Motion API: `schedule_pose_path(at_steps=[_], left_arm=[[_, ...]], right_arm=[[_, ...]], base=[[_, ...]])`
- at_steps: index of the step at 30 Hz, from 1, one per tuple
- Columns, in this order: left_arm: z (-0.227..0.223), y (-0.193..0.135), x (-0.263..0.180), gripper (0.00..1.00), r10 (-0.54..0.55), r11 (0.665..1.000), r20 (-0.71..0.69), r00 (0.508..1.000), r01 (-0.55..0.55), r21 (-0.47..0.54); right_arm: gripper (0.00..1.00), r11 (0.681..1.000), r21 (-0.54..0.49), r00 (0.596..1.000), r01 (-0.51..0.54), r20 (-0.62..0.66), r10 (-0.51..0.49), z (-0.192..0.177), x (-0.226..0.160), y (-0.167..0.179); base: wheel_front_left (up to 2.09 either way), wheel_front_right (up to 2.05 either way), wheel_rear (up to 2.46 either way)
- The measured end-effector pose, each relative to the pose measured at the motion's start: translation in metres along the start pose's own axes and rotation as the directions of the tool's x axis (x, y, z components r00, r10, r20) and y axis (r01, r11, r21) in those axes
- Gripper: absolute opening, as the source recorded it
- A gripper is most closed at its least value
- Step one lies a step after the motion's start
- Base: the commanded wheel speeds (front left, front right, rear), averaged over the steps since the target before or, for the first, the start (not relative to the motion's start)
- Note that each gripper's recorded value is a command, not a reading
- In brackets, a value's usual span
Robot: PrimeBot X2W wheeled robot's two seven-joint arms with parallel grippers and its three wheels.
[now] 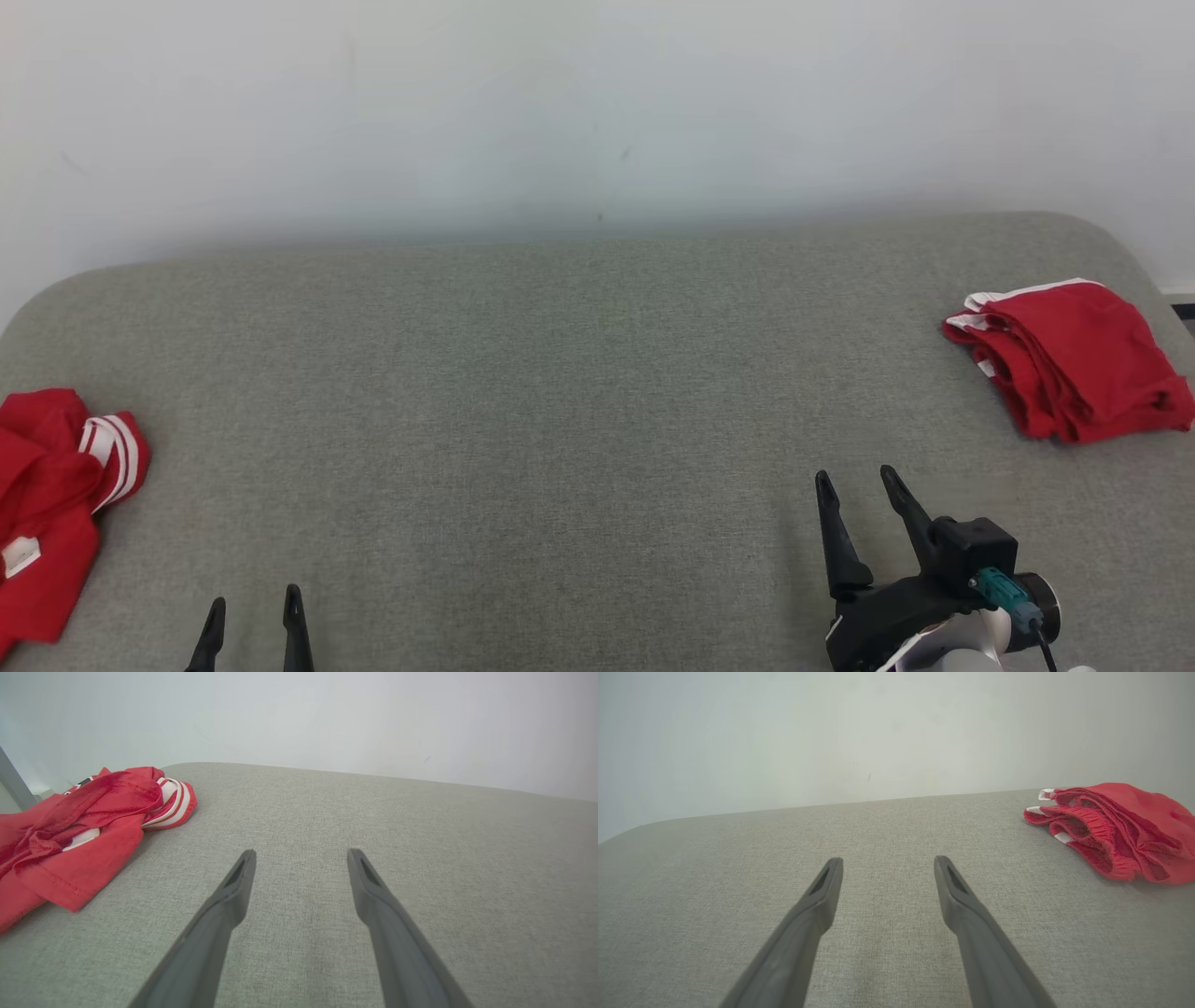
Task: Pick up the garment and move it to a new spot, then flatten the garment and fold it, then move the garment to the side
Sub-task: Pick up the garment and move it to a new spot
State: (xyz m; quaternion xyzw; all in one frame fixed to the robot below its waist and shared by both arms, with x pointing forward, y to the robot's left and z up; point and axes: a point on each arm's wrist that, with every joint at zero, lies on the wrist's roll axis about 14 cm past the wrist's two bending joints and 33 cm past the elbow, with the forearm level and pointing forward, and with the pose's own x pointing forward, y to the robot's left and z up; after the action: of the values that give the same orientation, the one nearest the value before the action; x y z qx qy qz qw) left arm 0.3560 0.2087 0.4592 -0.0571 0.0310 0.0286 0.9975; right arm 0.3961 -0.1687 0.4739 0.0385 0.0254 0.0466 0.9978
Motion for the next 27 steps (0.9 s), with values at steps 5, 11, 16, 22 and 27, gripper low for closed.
schedule_pose_path(at_steps=[5, 11, 16, 22, 27], left_arm=[[0.000, 0.017, -0.009, 1.00, 0.056, 0.998, 0.003, 0.998, -0.056, -0.001], [0.000, 0.048, -0.028, 1.00, 0.155, 0.988, 0.005, 0.988, -0.155, 0.005], [0.003, 0.072, -0.050, 1.00, 0.245, 0.969, 0.019, 0.969, -0.245, 0.013], [0.004, 0.101, -0.088, 1.00, 0.374, 0.927, 0.030, 0.927, -0.374, 0.011], [0.003, 0.126, -0.121, 1.00, 0.473, 0.881, 0.034, 0.880, -0.473, 0.002]], right_arm=[[1.00, 0.998, 0.001, 0.997, -0.069, -0.019, 0.069, -0.006, 0.008, 0.024], [1.00, 0.986, 0.006, 0.985, -0.169, -0.037, 0.169, -0.013, 0.017, 0.059], [1.00, 0.965, 0.011, 0.963, -0.262, -0.055, 0.262, -0.018, 0.023, 0.093], [1.00, 0.926, 0.018, 0.924, -0.377, -0.069, 0.377, -0.023, 0.026, 0.136], [1.00, 0.886, 0.024, 0.883, -0.463, -0.075, 0.464, -0.024, 0.028, 0.171]], base=[[0.00, 0.00, 0.00], [0.00, 0.00, 0.00], [0.00, 0.00, 0.00], [0.00, 0.00, 0.00], [0.00, 0.00, 0.00]])
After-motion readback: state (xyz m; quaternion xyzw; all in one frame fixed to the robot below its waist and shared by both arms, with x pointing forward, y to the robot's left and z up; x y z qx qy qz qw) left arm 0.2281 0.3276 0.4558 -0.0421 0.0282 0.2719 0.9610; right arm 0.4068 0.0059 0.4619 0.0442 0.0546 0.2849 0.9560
